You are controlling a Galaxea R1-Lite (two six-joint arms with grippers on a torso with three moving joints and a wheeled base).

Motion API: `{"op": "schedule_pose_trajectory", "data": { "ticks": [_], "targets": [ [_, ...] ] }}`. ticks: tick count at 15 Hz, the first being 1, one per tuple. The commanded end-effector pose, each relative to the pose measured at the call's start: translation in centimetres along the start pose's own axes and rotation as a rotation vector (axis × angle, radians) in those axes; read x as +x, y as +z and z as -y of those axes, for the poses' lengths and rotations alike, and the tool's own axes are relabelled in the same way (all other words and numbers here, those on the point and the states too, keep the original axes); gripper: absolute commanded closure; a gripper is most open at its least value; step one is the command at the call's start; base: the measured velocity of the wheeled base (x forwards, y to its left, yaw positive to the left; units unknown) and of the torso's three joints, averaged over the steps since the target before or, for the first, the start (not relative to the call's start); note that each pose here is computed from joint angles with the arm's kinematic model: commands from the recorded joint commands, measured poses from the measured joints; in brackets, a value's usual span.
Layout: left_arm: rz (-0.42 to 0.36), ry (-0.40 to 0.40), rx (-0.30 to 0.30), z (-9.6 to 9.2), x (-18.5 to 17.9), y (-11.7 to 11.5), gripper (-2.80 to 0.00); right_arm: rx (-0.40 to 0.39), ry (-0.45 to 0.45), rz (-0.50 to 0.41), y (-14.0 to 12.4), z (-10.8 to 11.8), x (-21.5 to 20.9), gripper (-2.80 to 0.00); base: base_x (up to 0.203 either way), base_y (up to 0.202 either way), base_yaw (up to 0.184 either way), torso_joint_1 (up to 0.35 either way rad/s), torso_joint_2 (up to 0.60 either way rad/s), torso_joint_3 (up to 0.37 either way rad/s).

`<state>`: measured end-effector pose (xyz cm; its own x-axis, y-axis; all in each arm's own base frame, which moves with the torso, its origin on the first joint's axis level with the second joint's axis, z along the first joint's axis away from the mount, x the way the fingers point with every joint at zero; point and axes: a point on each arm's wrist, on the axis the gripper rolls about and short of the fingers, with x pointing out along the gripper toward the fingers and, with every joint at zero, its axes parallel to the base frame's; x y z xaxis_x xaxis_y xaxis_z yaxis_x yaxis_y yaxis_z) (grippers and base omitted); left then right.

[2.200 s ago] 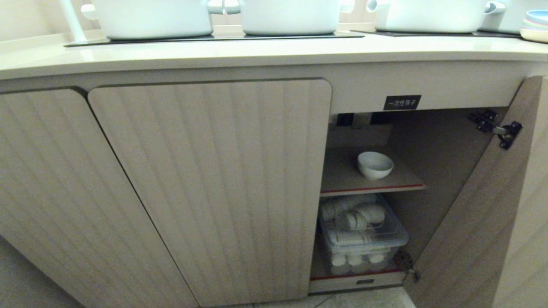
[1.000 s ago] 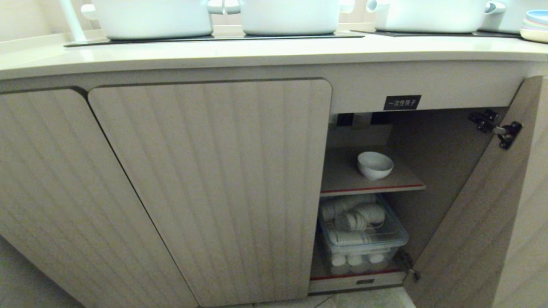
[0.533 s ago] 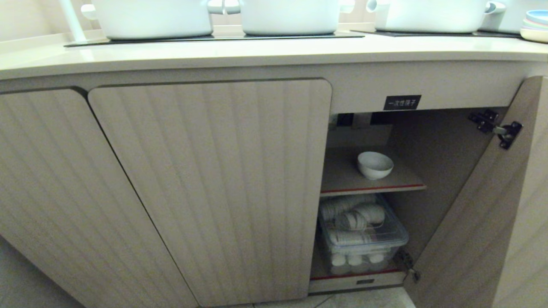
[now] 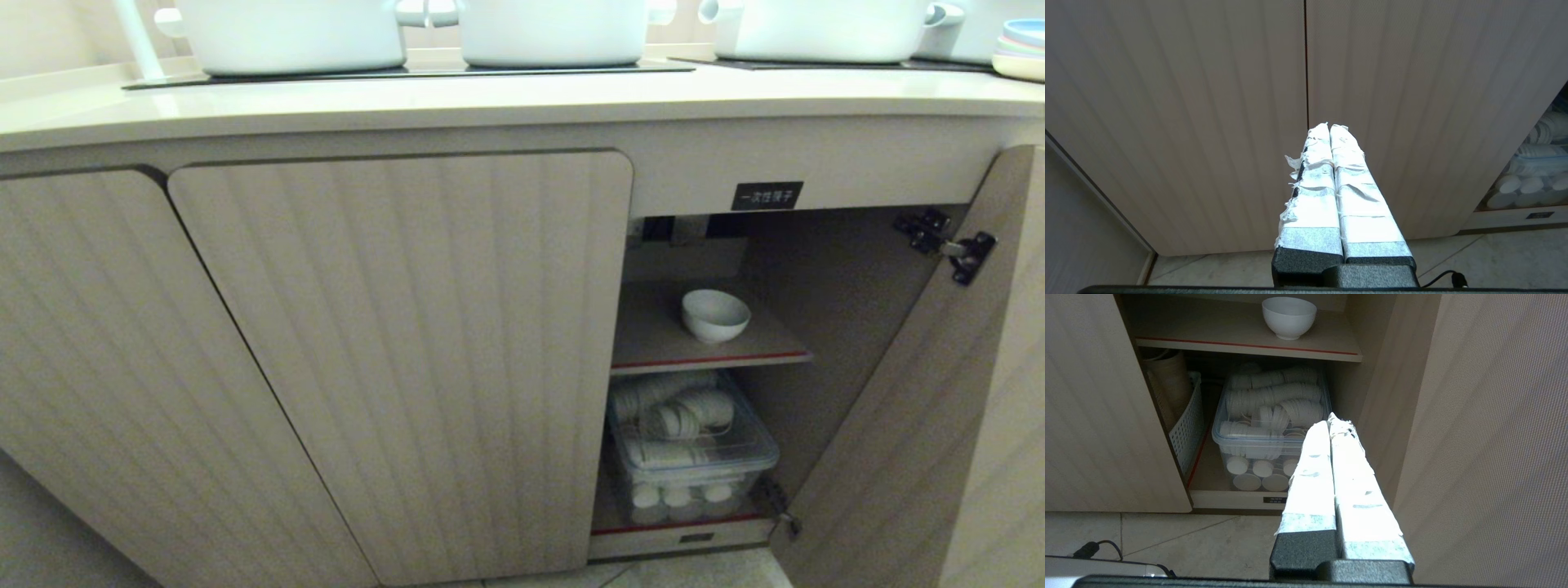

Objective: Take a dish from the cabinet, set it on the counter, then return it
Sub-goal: Close the cabinet door

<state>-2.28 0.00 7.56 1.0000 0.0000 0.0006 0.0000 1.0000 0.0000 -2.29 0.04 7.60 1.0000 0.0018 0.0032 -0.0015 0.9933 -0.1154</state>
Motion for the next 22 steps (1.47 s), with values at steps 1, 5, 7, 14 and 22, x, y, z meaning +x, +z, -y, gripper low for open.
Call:
{"op": "schedule_pose_trajectory", "data": {
  "ticks": [1, 5, 7, 14, 22],
  "targets": [
    [0.001, 0.000, 0.000, 0.00, 0.00, 0.00, 0.00, -0.001, 0.000, 0.001, 0.02, 0.00, 0.00, 0.00, 0.000, 0.000, 0.000, 0.000, 0.00, 0.000],
    [0.001, 0.000, 0.000, 0.00, 0.00, 0.00, 0.00, -0.001, 0.000, 0.001, 0.03, 0.00, -0.01, 0.00, 0.000, 0.000, 0.000, 0.000, 0.00, 0.000],
    [0.001, 0.000, 0.000, 0.00, 0.00, 0.00, 0.00, -0.001, 0.000, 0.001, 0.01, 0.00, 0.00, 0.00, 0.000, 0.000, 0.000, 0.000, 0.00, 0.000],
    [0.001, 0.000, -0.001, 0.00, 0.00, 0.00, 0.00, -0.001, 0.001, 0.001, 0.02, 0.00, 0.00, 0.00, 0.000, 0.000, 0.000, 0.000, 0.00, 0.000],
    [0.001, 0.001, -0.001, 0.00, 0.00, 0.00, 0.00, -0.001, 0.001, 0.002, 0.03, 0.00, -0.01, 0.00, 0.001, -0.124, 0.001, 0.001, 0.00, 0.002]
  ]
}}
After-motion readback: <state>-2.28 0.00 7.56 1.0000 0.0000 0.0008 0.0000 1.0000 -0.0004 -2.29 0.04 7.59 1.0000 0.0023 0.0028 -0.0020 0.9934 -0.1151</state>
